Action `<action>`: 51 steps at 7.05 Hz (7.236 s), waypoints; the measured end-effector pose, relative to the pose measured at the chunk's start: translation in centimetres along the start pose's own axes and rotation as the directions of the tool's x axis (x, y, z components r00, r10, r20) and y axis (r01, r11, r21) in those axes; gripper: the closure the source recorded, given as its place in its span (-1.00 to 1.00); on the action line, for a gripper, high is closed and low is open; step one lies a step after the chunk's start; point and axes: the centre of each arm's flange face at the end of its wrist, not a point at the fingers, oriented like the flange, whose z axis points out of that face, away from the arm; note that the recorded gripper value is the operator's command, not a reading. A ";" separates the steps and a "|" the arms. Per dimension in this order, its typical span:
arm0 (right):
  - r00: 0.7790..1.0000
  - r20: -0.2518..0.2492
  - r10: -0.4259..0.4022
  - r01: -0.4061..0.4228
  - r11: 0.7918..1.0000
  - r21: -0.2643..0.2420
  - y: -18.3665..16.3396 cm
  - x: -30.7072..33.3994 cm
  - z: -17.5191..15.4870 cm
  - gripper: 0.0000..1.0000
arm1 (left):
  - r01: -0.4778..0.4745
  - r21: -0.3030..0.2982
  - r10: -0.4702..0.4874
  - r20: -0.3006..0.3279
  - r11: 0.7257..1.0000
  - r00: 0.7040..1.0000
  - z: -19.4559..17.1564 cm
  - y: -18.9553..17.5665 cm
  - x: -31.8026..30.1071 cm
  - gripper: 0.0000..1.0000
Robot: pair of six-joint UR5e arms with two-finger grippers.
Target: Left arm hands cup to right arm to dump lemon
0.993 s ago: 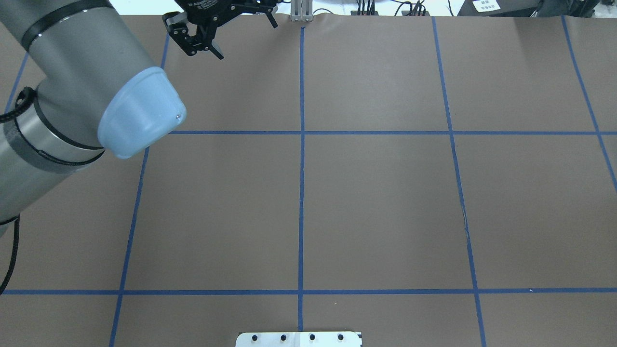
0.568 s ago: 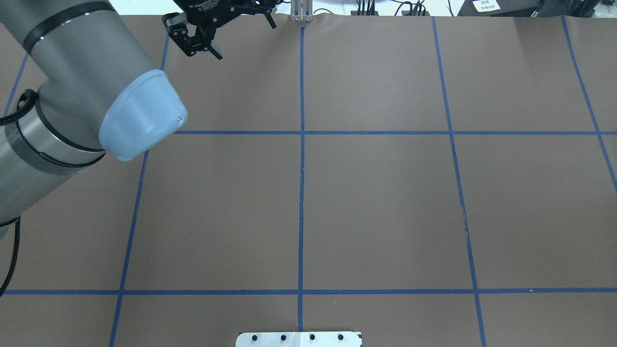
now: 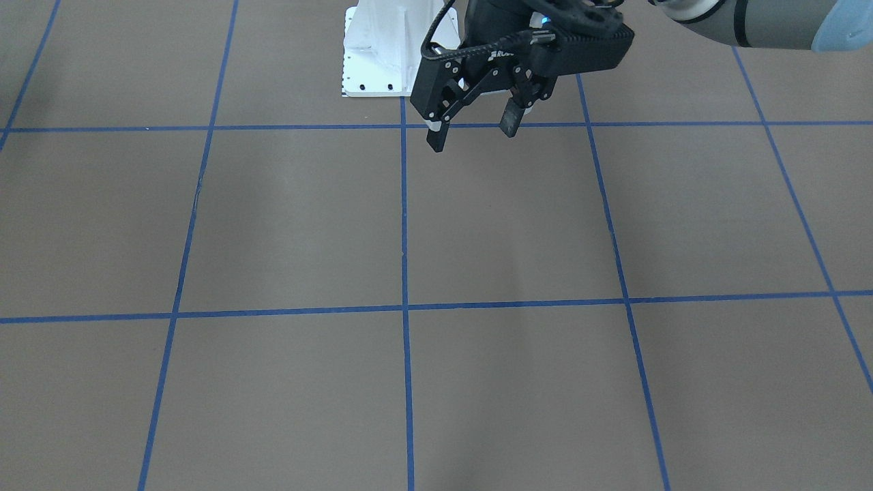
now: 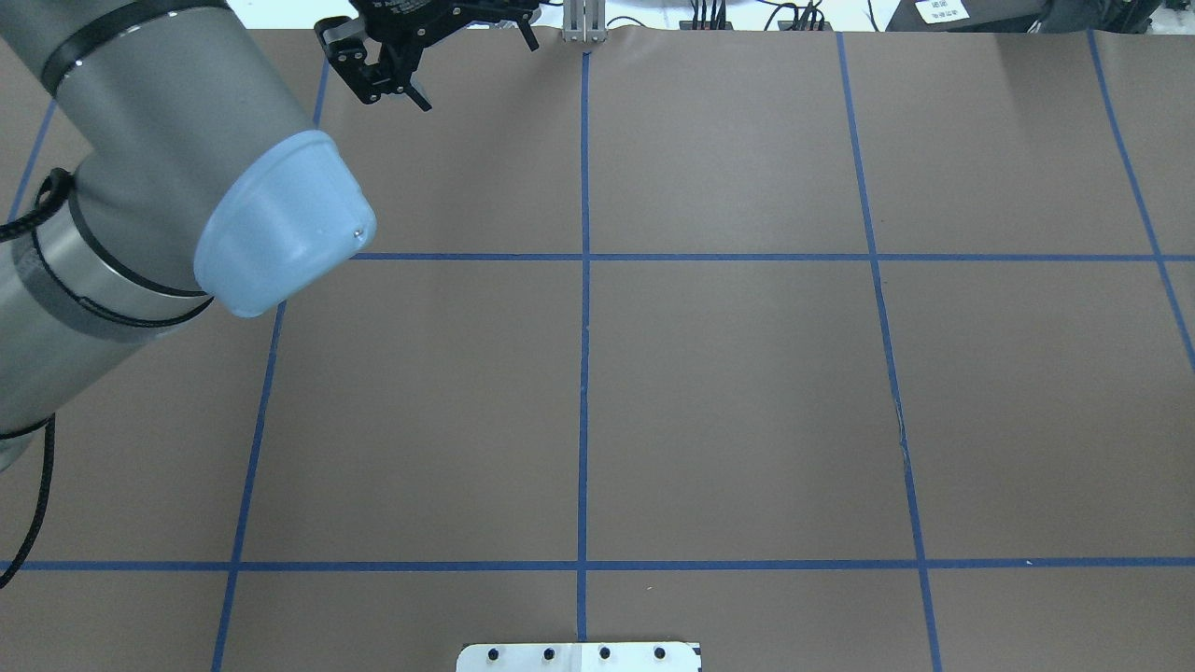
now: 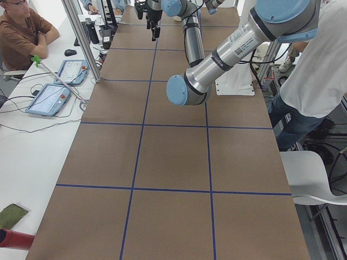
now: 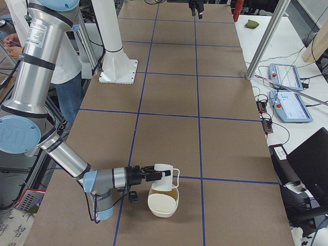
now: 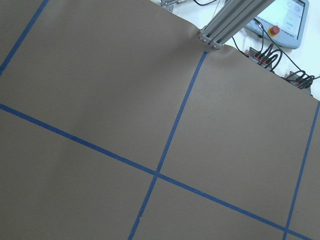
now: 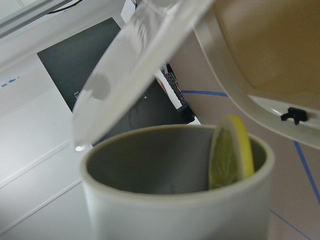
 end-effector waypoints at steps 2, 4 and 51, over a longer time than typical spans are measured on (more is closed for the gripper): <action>0.998 -0.004 0.058 -0.058 0.998 -0.004 -0.2 0.0 0.0 0.95 | -0.013 0.001 0.013 0.014 1.000 1.000 -0.1 0.2 0.1 -1.00; 0.993 -0.008 0.121 -0.121 0.993 -0.005 -0.4 -0.5 -0.6 0.95 | -0.018 0.001 0.018 0.019 1.000 1.000 0.1 0.4 0.2 -1.00; -0.548 -0.017 -0.836 0.815 -0.529 -0.238 64.6 35.5 32.0 -0.20 | 0.173 -0.254 -0.130 0.177 0.952 0.976 11.9 3.7 6.5 -0.78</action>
